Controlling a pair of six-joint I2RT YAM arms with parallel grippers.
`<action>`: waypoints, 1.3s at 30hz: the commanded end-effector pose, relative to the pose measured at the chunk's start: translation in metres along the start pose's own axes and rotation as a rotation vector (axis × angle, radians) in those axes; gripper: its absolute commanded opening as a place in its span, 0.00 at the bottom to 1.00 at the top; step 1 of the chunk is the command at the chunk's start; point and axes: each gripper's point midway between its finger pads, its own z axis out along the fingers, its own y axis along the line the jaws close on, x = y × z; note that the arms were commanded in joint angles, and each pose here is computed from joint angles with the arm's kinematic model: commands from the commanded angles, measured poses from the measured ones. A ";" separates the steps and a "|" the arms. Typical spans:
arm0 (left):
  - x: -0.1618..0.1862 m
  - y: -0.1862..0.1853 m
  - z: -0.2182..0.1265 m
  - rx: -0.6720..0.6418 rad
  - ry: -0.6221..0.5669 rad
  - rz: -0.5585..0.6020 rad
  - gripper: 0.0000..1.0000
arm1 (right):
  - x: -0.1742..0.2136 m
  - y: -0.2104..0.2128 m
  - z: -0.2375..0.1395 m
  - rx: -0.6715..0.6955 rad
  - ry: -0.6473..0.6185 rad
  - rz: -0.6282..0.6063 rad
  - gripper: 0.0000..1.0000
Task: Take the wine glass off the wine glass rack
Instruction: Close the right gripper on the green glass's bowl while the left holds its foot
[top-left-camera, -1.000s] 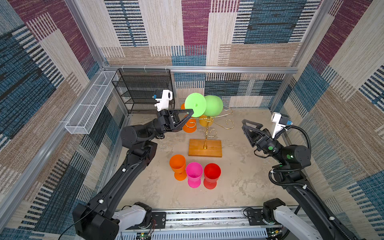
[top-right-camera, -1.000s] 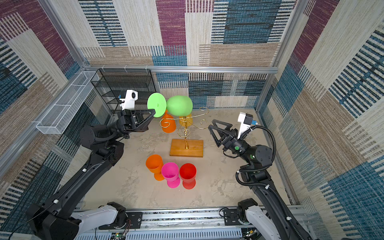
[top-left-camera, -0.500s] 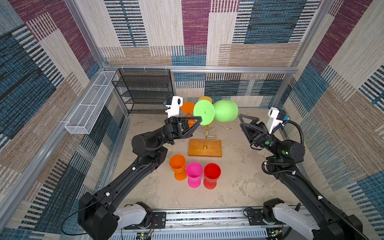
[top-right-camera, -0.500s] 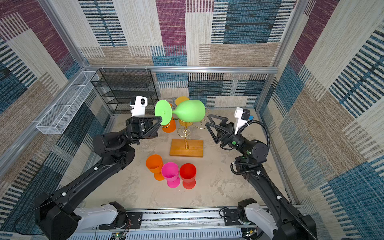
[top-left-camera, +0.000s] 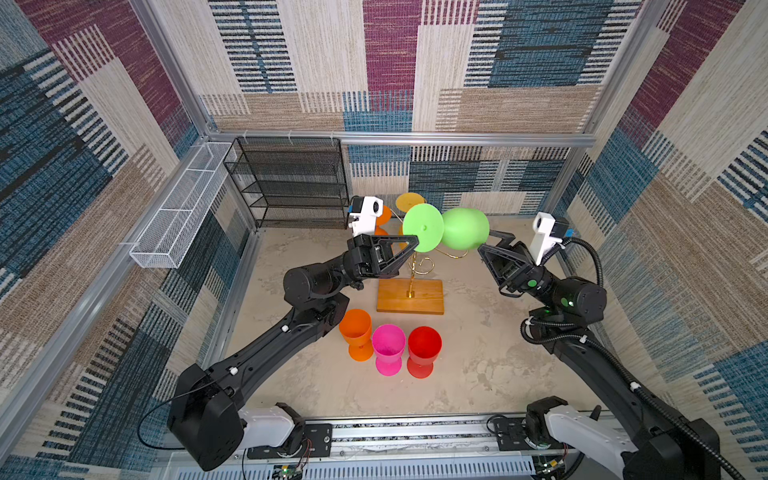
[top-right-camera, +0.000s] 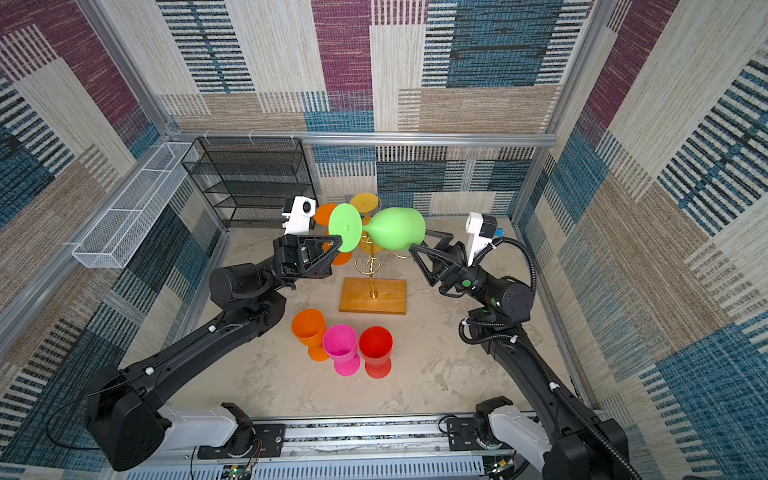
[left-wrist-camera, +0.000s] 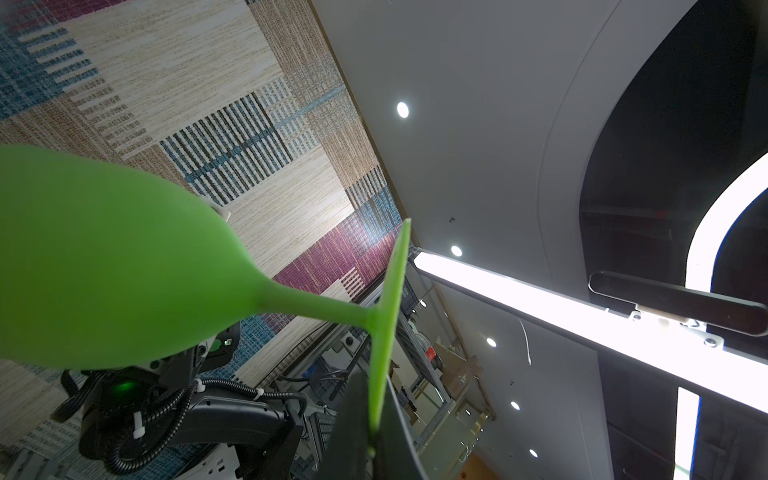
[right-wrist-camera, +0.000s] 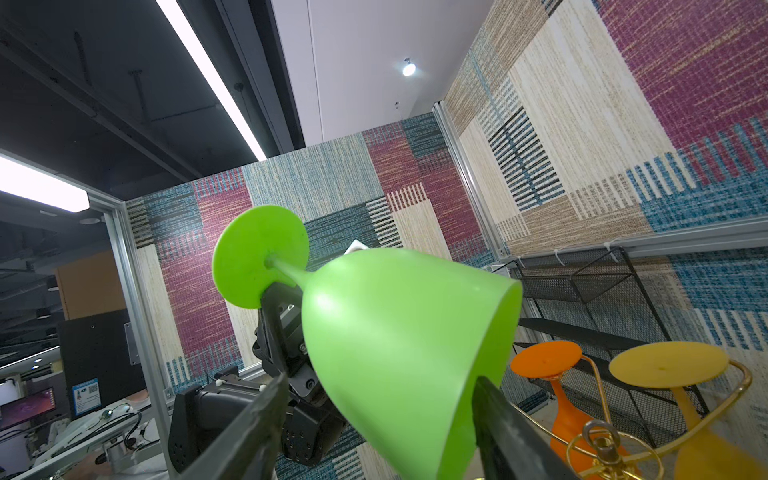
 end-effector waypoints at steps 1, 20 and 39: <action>-0.002 -0.011 0.001 0.051 -0.011 0.024 0.00 | -0.006 0.014 0.001 -0.051 -0.010 -0.021 0.66; -0.013 0.010 0.000 0.056 -0.070 -0.063 0.00 | 0.002 0.033 -0.012 -0.087 0.000 -0.091 0.39; -0.023 0.028 -0.002 0.041 -0.115 -0.121 0.31 | -0.008 0.042 -0.016 -0.045 -0.028 -0.125 0.06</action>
